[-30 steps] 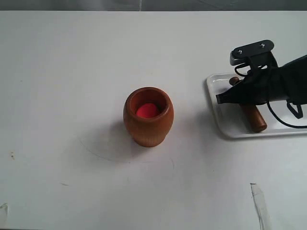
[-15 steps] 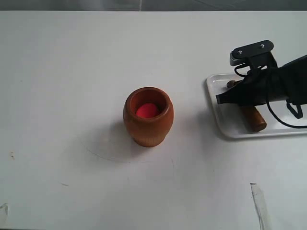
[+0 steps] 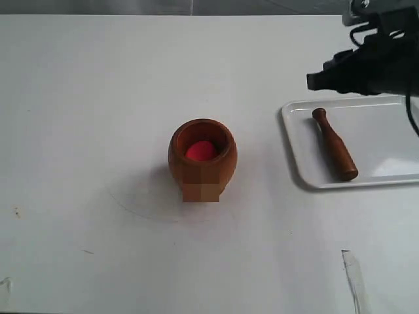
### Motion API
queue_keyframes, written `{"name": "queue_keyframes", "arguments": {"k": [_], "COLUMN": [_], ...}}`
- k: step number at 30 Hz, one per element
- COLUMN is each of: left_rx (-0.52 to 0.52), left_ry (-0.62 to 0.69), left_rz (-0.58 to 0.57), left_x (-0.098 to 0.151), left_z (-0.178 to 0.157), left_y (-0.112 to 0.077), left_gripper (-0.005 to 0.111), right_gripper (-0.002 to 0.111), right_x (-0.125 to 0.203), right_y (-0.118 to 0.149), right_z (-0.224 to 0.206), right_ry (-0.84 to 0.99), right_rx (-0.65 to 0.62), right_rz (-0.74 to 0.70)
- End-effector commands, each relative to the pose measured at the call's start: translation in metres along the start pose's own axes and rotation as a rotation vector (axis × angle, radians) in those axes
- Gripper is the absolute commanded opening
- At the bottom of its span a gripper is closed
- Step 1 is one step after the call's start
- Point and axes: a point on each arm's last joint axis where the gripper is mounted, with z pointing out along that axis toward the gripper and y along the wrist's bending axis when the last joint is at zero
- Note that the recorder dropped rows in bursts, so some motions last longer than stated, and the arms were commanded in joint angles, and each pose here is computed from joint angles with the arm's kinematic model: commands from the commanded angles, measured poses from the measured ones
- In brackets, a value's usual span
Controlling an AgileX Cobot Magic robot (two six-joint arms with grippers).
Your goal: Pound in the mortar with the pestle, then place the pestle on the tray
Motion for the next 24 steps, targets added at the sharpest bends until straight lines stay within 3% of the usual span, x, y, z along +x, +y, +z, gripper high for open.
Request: {"name": "queue_keyframes", "arguments": {"k": [1,2,7,10,17,24], "left_rx": [0.008,0.008,0.008,0.008,0.008,0.008], "left_ry": [-0.007,-0.007,-0.007,-0.007,-0.007,-0.007], "left_rz": [-0.012,-0.012,-0.012,-0.012,-0.012,-0.012], "left_x": [0.0,0.0,0.0,0.0,0.0,0.0], "left_z": [0.0,0.0,0.0,0.0,0.0,0.0], "left_y": [-0.001,-0.001,-0.001,-0.001,-0.001,-0.001], "left_gripper": [0.0,0.0,0.0,0.0,0.0,0.0], "right_gripper": [0.009,0.0,0.0,0.0,0.0,0.0], "right_x": [-0.032,-0.038,-0.045,-0.024,0.048,0.086], "right_y": [0.012,0.015,0.034,0.039,0.041,0.052], "right_z": [-0.061,-0.082,-0.169,-0.211,-0.24,-0.249], "right_ry": [-0.203,-0.268,-0.498,-0.6,-0.72,-0.751], "right_rx": [-0.154,-0.188,-0.416,-0.476,-0.507,-0.626], "right_rz": [-0.028,-0.057,-0.152,-0.174,-0.133,-0.177]}}
